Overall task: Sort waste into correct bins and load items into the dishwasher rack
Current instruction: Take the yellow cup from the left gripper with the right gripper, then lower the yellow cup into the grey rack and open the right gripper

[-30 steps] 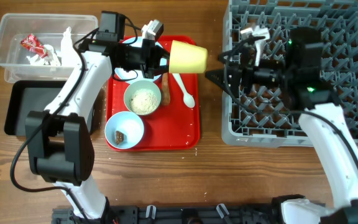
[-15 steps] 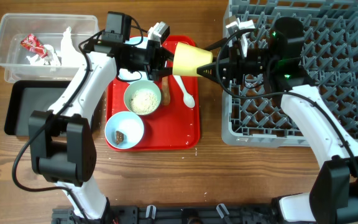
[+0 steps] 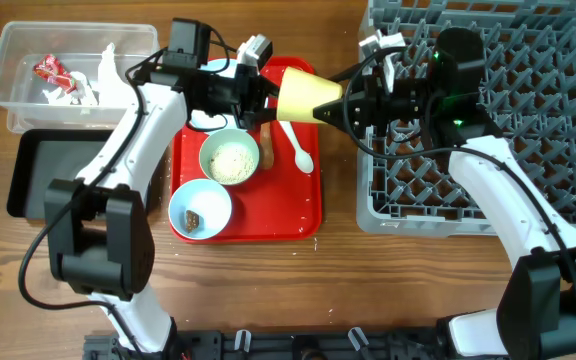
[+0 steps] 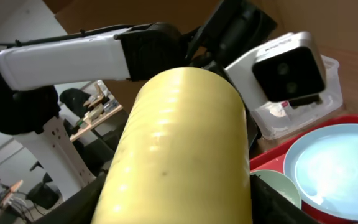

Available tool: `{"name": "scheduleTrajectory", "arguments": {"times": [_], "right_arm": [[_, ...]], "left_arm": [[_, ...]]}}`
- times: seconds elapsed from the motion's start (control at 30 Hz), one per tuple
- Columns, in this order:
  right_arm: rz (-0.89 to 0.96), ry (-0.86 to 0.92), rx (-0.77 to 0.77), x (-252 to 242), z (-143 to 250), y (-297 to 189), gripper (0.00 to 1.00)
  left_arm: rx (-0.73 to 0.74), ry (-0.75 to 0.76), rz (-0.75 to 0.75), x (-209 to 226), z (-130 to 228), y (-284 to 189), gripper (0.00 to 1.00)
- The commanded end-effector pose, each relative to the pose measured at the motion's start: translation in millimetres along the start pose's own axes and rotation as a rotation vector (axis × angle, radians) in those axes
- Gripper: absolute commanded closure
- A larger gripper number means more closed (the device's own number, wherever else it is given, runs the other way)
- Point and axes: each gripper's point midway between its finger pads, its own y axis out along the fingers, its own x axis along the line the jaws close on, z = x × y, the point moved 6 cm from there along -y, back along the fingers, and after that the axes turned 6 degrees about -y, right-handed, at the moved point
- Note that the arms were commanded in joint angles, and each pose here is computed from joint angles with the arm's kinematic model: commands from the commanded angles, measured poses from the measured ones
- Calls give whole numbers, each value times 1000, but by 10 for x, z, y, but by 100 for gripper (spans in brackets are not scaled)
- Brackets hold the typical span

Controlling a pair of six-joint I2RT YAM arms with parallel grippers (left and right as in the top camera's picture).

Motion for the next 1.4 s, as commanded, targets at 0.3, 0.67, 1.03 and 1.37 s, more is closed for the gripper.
{"name": "scheduleTrajectory", "arguments": {"times": [0.3, 0.67, 1.03, 1.37], "right_arm": [[-88, -34, -1, 63, -87, -109, 49], [105, 40, -97, -203, -221, -823, 57], [786, 239, -136, -658, 51, -1481, 54], [1325, 532, 122, 120, 496, -1876, 55]], "left_arm": [[11, 28, 12, -114, 34, 17, 76], [-10, 31, -25, -74, 9, 16, 79], [-297, -108, -611, 598, -152, -232, 77], [-451, -199, -1076, 966, -89, -661, 75]]}}
